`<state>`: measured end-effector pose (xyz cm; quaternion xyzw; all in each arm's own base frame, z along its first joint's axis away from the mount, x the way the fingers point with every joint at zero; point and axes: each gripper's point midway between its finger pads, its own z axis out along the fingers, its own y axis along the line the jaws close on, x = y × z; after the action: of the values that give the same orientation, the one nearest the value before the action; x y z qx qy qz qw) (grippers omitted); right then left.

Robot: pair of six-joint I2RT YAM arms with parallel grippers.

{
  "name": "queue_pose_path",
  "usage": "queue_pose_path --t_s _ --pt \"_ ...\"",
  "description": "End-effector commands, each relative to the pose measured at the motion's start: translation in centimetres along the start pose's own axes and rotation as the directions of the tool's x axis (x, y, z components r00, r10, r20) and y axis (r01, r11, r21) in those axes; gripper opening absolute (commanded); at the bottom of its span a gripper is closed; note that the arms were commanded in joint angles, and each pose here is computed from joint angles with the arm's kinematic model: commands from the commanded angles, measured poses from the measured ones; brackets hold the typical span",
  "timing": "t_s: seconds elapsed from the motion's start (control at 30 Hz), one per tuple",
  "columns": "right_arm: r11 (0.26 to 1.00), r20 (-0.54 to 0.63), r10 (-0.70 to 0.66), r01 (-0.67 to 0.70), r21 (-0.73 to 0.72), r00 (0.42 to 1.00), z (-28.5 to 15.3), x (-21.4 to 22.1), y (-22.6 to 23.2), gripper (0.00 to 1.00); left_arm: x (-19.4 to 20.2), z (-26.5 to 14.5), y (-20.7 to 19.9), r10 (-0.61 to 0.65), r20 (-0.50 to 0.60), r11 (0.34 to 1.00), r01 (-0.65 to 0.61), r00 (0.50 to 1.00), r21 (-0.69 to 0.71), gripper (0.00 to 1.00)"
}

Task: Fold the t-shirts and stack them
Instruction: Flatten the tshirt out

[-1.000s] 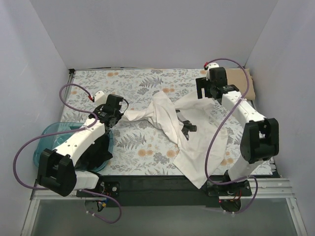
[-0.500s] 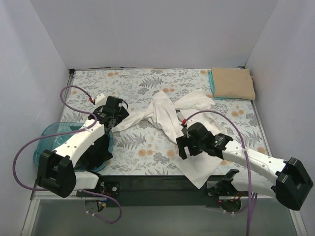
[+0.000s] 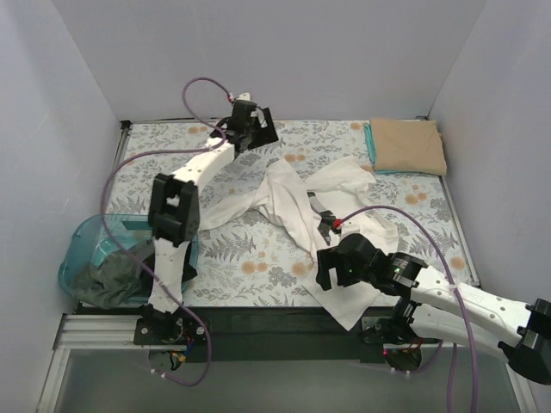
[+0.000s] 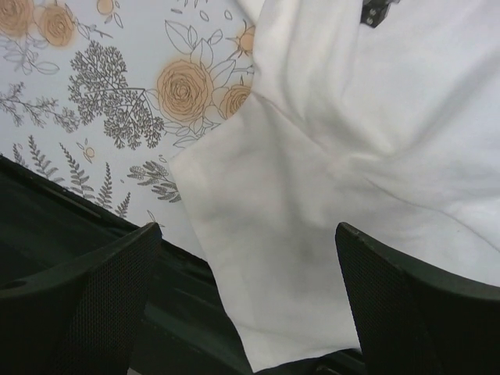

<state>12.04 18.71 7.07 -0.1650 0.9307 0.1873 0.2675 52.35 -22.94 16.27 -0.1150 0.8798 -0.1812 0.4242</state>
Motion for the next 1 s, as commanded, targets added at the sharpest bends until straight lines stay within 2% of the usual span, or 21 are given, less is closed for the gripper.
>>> queue_pose_path --t_s 0.0,0.07,0.17,0.33,0.5,0.63,0.67,0.8,0.83,0.87,0.97 --pt "0.999 0.102 0.041 -0.044 0.03 0.994 -0.8 -2.0 -0.4 0.98 2.8 6.4 -2.1 0.217 -0.096 0.976 -0.213 0.971 0.053 0.89" --pt "0.998 0.124 0.043 -0.048 0.035 0.991 -0.9 -2.2 -0.7 0.98 2.5 9.6 -2.6 0.265 -0.082 0.964 -0.262 0.961 0.047 0.89" --pt "0.998 0.132 0.046 -0.052 0.038 0.99 -1.0 -2.2 -0.9 0.98 2.3 11.2 -3.4 0.276 -0.063 0.96 -0.271 0.959 0.071 0.9" --pt "0.998 0.131 0.053 -0.057 0.029 0.99 -1.1 -1.9 -1.0 0.98 6.1 13.6 -2.7 0.325 -0.08 0.946 -0.324 0.942 0.035 0.91" --pt "0.997 0.153 0.064 -0.068 0.027 0.986 -1.3 -1.9 -1.2 0.98 8.3 13.7 -1.7 0.402 -0.113 0.91 -0.41 0.909 -0.06 0.72" --pt "0.997 0.17 0.069 -0.073 0.019 0.983 -1.5 -2.0 -1.3 0.98 9.6 12.8 0.4 0.411 -0.184 0.89 -0.436 0.893 -0.132 0.64" --pt "0.997 0.17 0.07 -0.074 0.022 0.983 -1.5 -2.0 -1.4 0.98 9.6 12.5 0.9 0.418 -0.192 0.88 -0.448 0.888 -0.156 0.61" --pt "0.997 0.17 0.071 -0.076 0.021 0.983 -1.4 -1.8 -1.5 0.98 11.5 12.3 1.6 0.431 -0.254 0.872 -0.472 0.866 -0.127 0.28" --pt "0.997 0.17 0.072 -0.076 0.016 0.983 -1.5 -1.8 -1.4 0.98 11.9 12.2 1.6 0.431 -0.268 0.873 -0.474 0.862 -0.119 0.09" --pt "0.997 0.17 0.074 -0.077 0.013 0.983 -1.5 -1.8 -1.3 0.98 12.0 12.2 1.6 0.425 -0.272 0.876 -0.468 0.863 -0.117 0.0" --pt "0.998 0.162 0.064 -0.065 0.002 0.985 -1.5 -1.6 -1.2 0.98 11.3 11.8 1.8 0.403 -0.257 0.879 -0.449 0.878 -0.158 0.0"
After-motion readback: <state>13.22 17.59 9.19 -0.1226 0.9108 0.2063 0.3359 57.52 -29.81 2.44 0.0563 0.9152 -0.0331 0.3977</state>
